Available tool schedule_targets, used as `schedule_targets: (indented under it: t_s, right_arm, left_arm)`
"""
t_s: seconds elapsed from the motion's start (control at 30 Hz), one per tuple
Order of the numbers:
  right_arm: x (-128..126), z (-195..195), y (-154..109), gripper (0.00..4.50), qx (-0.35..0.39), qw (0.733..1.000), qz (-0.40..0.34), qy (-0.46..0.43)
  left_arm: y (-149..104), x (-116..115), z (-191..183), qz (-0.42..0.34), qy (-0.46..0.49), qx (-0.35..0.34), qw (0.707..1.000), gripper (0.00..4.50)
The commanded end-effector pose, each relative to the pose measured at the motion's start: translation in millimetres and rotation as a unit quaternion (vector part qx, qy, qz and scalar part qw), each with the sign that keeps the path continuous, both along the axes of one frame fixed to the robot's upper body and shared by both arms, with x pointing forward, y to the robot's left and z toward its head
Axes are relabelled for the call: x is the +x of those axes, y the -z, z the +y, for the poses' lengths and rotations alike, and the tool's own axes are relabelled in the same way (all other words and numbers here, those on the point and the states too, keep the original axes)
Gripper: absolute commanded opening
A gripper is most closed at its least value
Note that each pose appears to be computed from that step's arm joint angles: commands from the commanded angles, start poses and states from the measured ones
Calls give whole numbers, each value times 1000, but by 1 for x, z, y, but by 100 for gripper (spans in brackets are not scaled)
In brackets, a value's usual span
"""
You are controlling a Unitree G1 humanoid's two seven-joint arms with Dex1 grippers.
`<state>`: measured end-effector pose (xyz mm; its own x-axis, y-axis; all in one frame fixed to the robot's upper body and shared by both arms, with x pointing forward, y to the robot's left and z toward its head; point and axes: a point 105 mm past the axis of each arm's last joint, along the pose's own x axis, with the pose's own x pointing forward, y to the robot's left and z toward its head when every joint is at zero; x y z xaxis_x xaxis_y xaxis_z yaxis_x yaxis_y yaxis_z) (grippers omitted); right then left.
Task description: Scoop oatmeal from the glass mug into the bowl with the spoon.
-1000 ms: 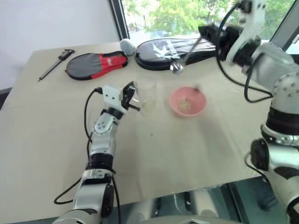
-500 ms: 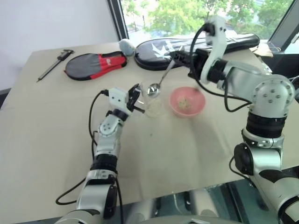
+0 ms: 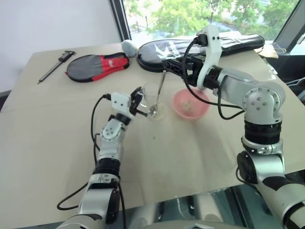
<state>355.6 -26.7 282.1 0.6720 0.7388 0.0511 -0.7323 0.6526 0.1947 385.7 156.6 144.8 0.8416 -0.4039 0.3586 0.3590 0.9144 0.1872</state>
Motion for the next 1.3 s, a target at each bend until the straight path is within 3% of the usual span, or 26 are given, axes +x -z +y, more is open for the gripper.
schedule_targets:
  t_s: [0.03,0.13,0.27,0.6,0.87,0.97,1.1,1.3]
  right_arm:
    - [0,-3,-11,319,19,1000,-25,3]
    - [4,-5,-13,321,25,999,-31,11]
    - [7,-7,-14,321,31,999,-37,18]
    - [1,-20,-7,321,34,998,-42,12]
    - [-16,-88,32,321,-19,991,-111,69]
    - [-31,-114,53,321,-43,990,-109,76]
    - [-67,-153,102,321,-96,991,-70,66]
    - [-101,-182,168,321,-119,991,7,65]
  left_arm:
    - [-10,-3,7,-25,-8,-7,1000,39]
    - [-10,-5,9,-26,-10,-4,1000,134]
    - [-10,-8,13,-25,-10,-6,1000,321]
    - [-8,-37,19,-14,-1,26,1000,321]
    - [-6,-83,26,42,6,73,996,321]
    - [3,-103,29,85,3,75,994,321]
    - [18,-137,27,142,13,81,987,321]
    - [50,-163,41,197,-33,80,977,321]
